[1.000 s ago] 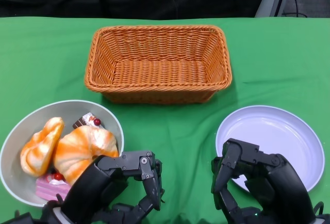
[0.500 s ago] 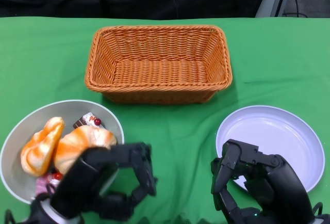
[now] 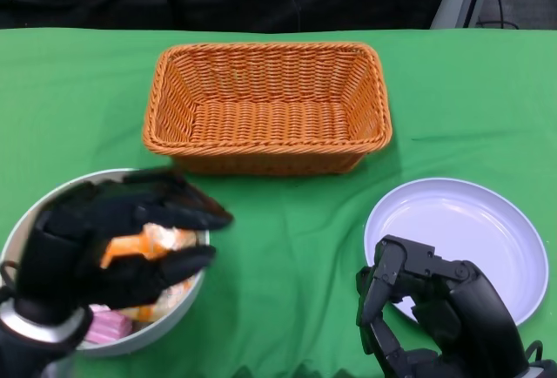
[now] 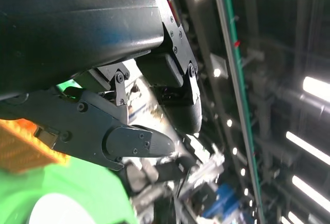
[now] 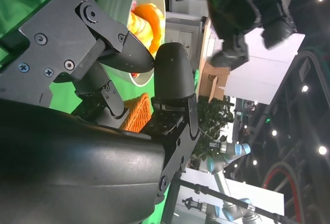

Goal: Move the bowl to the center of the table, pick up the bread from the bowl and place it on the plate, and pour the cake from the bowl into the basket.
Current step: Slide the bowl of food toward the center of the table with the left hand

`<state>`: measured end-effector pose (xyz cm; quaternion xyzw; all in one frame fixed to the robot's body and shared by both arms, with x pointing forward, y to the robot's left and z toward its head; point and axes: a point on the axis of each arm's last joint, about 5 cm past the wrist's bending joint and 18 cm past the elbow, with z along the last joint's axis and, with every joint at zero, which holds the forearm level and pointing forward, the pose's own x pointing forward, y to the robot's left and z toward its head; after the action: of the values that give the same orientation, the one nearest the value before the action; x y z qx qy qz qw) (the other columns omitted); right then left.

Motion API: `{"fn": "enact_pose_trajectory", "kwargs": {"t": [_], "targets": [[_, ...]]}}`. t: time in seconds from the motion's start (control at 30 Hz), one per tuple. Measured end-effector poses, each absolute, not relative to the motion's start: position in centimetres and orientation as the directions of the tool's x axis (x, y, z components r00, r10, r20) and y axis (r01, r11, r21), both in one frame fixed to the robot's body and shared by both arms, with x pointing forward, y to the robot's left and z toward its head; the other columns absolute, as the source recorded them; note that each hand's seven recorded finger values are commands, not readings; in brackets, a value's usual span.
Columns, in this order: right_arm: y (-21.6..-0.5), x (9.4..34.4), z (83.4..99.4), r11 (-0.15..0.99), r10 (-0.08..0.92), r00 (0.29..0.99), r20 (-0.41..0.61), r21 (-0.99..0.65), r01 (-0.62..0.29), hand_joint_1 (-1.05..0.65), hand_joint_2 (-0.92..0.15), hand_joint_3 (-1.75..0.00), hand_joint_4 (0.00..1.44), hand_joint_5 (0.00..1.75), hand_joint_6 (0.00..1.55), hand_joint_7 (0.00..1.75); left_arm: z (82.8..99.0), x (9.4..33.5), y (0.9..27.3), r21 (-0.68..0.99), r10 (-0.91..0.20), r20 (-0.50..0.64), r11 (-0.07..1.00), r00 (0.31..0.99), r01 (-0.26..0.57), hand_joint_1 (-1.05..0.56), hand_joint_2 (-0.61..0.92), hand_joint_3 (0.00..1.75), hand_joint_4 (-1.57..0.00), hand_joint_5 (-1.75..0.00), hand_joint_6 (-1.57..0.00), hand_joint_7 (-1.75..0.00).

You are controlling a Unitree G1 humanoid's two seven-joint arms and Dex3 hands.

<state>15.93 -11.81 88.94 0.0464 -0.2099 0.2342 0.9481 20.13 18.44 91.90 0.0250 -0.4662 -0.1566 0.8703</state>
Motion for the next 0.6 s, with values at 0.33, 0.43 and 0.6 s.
{"fn": "enact_pose_trajectory", "kwargs": {"t": [0.33, 0.43, 0.6], "targets": [[-11.8, 16.1, 88.7, 0.885, 0.426, 0.802, 0.419, -0.011, -0.465, -0.16, -0.37, -1.37, 0.88, 1.75, 0.69, 1.61, 93.7, 22.1, 23.0, 0.128, -0.149, 0.816, 0.989, 0.558, 0.078, -0.61, 0.92, 0.29, -0.81, -0.08, -0.81, 0.0], [-11.8, 16.2, 88.6, 0.885, 0.427, 0.802, 0.418, -0.012, -0.465, -0.17, -0.37, -1.35, 0.87, 1.75, 0.69, 1.61, 93.7, 22.7, 24.3, 0.107, -0.086, 0.796, 0.994, 0.599, 0.001, -0.64, 0.92, 0.29, -0.79, -0.05, -0.79, 0.0], [-11.8, 16.3, 88.4, 0.885, 0.428, 0.805, 0.411, -0.011, -0.465, -0.18, -0.38, -1.33, 0.88, 1.75, 0.69, 1.61, 92.8, 23.6, 26.1, 0.103, -0.029, 0.731, 0.992, 0.682, -0.068, -0.65, 0.92, 0.38, -0.69, -0.01, -0.69, 0.0]]}}
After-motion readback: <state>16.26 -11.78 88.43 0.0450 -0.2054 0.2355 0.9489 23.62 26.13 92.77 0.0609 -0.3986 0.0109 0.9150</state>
